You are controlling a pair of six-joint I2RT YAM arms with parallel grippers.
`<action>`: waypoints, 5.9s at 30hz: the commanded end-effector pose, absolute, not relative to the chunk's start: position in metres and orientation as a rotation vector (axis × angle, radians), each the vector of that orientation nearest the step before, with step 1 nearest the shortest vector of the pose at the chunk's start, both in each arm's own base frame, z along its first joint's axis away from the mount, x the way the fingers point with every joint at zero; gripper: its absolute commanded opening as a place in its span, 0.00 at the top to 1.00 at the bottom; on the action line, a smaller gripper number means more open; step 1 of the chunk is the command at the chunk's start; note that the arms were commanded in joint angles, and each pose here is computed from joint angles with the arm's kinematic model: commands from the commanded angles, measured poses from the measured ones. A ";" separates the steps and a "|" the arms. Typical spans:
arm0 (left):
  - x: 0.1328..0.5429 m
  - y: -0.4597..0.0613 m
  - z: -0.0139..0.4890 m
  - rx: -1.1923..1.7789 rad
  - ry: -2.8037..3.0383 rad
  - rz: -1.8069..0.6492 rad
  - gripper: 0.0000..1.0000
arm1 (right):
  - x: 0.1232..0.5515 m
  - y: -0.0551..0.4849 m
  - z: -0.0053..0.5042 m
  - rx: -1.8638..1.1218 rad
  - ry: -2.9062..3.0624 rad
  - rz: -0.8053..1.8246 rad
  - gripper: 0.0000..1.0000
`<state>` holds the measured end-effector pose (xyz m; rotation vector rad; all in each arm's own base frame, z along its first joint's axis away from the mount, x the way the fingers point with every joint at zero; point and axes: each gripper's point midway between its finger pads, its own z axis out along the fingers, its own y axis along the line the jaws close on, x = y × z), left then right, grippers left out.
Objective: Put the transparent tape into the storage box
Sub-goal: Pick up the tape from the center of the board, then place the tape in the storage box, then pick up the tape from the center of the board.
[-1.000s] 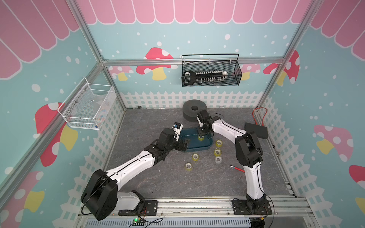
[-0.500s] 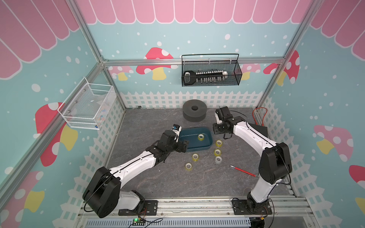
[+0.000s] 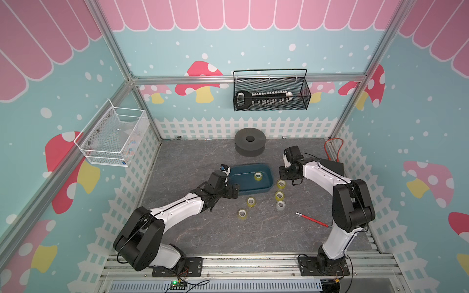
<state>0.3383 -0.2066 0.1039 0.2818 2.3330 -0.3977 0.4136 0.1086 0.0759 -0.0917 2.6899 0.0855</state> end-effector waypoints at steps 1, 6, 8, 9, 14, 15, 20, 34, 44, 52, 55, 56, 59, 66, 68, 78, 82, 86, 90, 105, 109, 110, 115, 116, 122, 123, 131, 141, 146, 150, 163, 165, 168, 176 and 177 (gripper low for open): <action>0.340 -0.202 0.098 0.265 2.343 -0.381 0.01 | 0.415 0.103 0.056 -0.058 2.712 0.087 0.65; 0.339 -0.200 0.098 0.268 2.342 -0.378 0.01 | 0.416 0.104 0.047 -0.056 2.729 0.101 0.65; 0.340 -0.199 0.099 0.263 2.338 -0.379 0.01 | 0.411 0.105 0.044 -0.055 2.739 0.109 0.65; 0.339 -0.199 0.098 0.263 2.340 -0.377 0.01 | 0.408 0.104 0.042 -0.052 2.747 0.111 0.65; 0.342 -0.198 0.097 0.261 2.342 -0.377 0.01 | 0.391 0.103 0.031 -0.036 2.776 0.138 0.65; 0.342 -0.198 0.097 0.261 2.342 -0.378 0.01 | 0.388 0.103 0.028 -0.034 2.781 0.141 0.65; 0.344 -0.200 0.099 0.257 2.333 -0.387 0.01 | 0.385 0.101 0.021 -0.029 2.788 0.124 0.68; 0.347 -0.199 0.104 0.255 2.314 -0.383 0.01 | 0.403 0.101 0.062 -0.026 2.707 0.112 1.00; 0.352 -0.202 0.128 0.250 2.250 -0.407 0.01 | 0.436 0.122 0.144 -0.121 2.566 0.094 1.00; 0.355 -0.197 0.154 0.213 2.186 -0.427 0.01 | 0.457 0.202 0.162 -0.348 2.513 0.159 1.00; 0.353 -0.195 0.159 0.205 2.176 -0.432 0.01 | 0.460 0.234 0.142 -0.437 2.534 0.192 1.00; 0.353 -0.195 0.160 0.202 2.175 -0.434 0.01 | 0.460 0.243 0.137 -0.465 2.537 0.203 1.00; 0.352 -0.195 0.160 0.197 2.177 -0.442 0.01 | 0.457 0.267 0.119 -0.539 2.555 0.213 1.00; 0.352 -0.196 0.158 0.194 2.185 -0.444 0.01 | 0.448 0.283 0.077 -0.621 2.621 0.208 1.00; 0.353 -0.197 0.157 0.200 2.189 -0.444 0.01 | 0.445 0.286 0.069 -0.641 2.632 0.202 1.00; 0.355 -0.197 0.155 0.201 2.194 -0.442 0.01 | 0.438 0.291 0.047 -0.677 2.666 0.174 1.00; 0.354 -0.197 0.154 0.198 2.196 -0.441 0.01 | 0.440 0.288 0.042 -0.669 2.671 0.148 1.00; 0.354 -0.196 0.154 0.197 2.195 -0.442 0.01 | 0.443 0.286 0.041 -0.661 2.666 0.123 1.00; 0.353 -0.196 0.154 0.197 2.196 -0.442 0.01 | 0.444 0.284 0.038 -0.658 2.670 0.103 0.98; 0.353 -0.195 0.154 0.194 2.196 -0.441 0.01 | 0.453 0.292 0.036 -0.653 2.649 0.099 0.82; 0.353 -0.194 0.155 0.194 2.193 -0.441 0.01 | 0.453 0.292 0.037 -0.654 2.647 0.100 0.76; 0.353 -0.194 0.154 0.194 2.194 -0.440 0.01 | 0.453 0.292 0.038 -0.656 2.645 0.098 0.75; 0.354 -0.194 0.154 0.191 2.194 -0.439 0.01 | 0.453 0.293 0.043 -0.655 2.636 0.103 0.70; 0.354 -0.194 0.154 0.192 2.194 -0.440 0.01 | 0.453 0.293 0.046 -0.655 2.631 0.105 0.70; 0.354 -0.192 0.161 0.188 2.172 -0.434 0.01 | 0.460 0.295 0.099 -0.622 2.530 0.110 0.69; 0.354 -0.191 0.165 0.188 2.161 -0.434 0.01 | 0.461 0.293 0.109 -0.613 2.517 0.103 0.69; 0.348 -0.191 0.181 0.201 2.102 -0.462 0.01 | 0.430 0.254 0.161 -0.503 2.505 0.103 0.68; 0.325 -0.196 0.178 0.246 2.116 -0.518 0.01 | 0.360 0.163 0.129 -0.234 2.667 0.170 0.68; 0.316 -0.199 0.180 0.255 2.117 -0.536 0.01 | 0.340 0.145 0.091 -0.165 2.736 0.208 0.68; 0.314 -0.203 0.179 0.264 2.125 -0.543 0.01 | 0.333 0.141 0.066 -0.142 2.776 0.220 0.68; 0.318 -0.209 0.180 0.273 2.127 -0.545 0.01 | 0.331 0.122 0.038 -0.098 2.811 0.144 0.67; 0.318 -0.210 0.179 0.276 2.129 -0.547 0.01 | 0.330 0.121 0.035 -0.096 2.820 0.148 0.67; 0.318 -0.211 0.178 0.281 2.131 -0.546 0.01 | 0.326 0.121 0.027 -0.097 2.837 0.147 0.67; 0.317 -0.210 0.177 0.281 2.132 -0.543 0.01 | 0.320 0.120 0.011 -0.084 2.861 0.154 0.69; 0.317 -0.210 0.177 0.281 2.131 -0.541 0.01 | 0.321 0.121 0.011 -0.084 2.860 0.157 0.71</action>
